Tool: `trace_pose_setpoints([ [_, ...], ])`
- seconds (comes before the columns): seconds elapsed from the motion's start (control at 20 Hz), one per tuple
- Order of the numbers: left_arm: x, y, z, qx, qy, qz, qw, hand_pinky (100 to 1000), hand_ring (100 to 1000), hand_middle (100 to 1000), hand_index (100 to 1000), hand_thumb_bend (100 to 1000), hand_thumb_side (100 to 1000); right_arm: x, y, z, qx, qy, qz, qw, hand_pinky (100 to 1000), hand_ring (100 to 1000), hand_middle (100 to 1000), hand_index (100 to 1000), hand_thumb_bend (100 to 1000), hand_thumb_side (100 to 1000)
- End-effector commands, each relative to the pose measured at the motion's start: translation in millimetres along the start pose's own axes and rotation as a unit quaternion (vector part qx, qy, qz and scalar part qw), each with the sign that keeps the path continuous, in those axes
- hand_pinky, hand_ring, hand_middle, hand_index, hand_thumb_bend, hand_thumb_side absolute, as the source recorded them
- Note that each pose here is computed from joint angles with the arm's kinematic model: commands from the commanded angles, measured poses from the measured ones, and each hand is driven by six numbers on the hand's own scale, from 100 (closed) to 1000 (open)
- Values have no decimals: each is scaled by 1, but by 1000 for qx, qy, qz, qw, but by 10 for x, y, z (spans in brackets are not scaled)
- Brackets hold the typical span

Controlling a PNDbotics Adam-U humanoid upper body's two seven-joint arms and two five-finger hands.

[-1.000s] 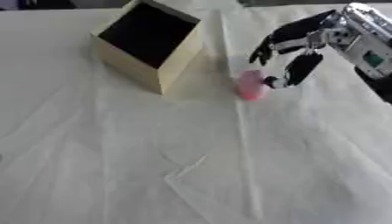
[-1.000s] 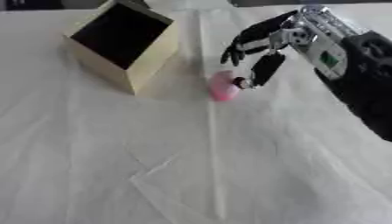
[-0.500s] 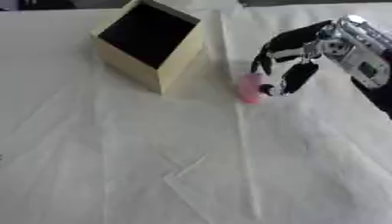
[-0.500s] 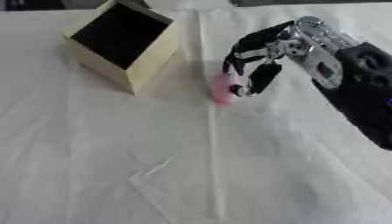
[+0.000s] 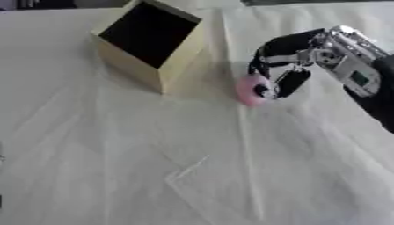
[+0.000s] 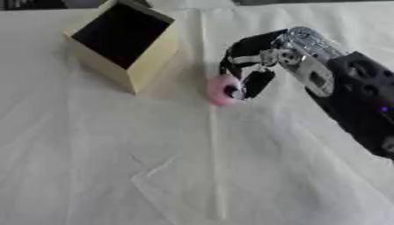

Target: Pick up objects on the table and place them in the box.

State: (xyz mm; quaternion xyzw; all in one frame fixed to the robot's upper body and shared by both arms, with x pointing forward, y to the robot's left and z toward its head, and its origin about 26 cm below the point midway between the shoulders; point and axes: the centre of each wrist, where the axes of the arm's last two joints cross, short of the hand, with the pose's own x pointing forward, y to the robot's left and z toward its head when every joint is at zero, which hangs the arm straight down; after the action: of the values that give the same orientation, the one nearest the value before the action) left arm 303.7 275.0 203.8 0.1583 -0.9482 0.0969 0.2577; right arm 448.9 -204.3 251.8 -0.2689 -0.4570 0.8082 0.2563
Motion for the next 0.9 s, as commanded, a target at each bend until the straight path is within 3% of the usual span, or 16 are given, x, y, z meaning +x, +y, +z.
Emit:
trace_pose_setpoints([
  [0.05,63,4,-55,-5,-16,1,1000,715,695,765,859,100,789,9,-68,57,-10,-2,-9,1000,727,625,447,711,100,217],
  [0.2,62,7,-55,-7,-16,0,1000,714,694,763,858,100,786,8,-60,66,-8,-2,-31,999,712,618,428,699,100,100],
  [0.5,62,12,-57,-10,-15,-2,1000,715,695,762,857,100,784,38,-199,169,-41,0,-72,997,655,570,368,652,100,100],
  [0.9,63,16,-61,-12,-16,-4,1000,715,695,762,856,100,785,140,-472,330,-105,8,-84,991,613,524,312,593,100,100],
])
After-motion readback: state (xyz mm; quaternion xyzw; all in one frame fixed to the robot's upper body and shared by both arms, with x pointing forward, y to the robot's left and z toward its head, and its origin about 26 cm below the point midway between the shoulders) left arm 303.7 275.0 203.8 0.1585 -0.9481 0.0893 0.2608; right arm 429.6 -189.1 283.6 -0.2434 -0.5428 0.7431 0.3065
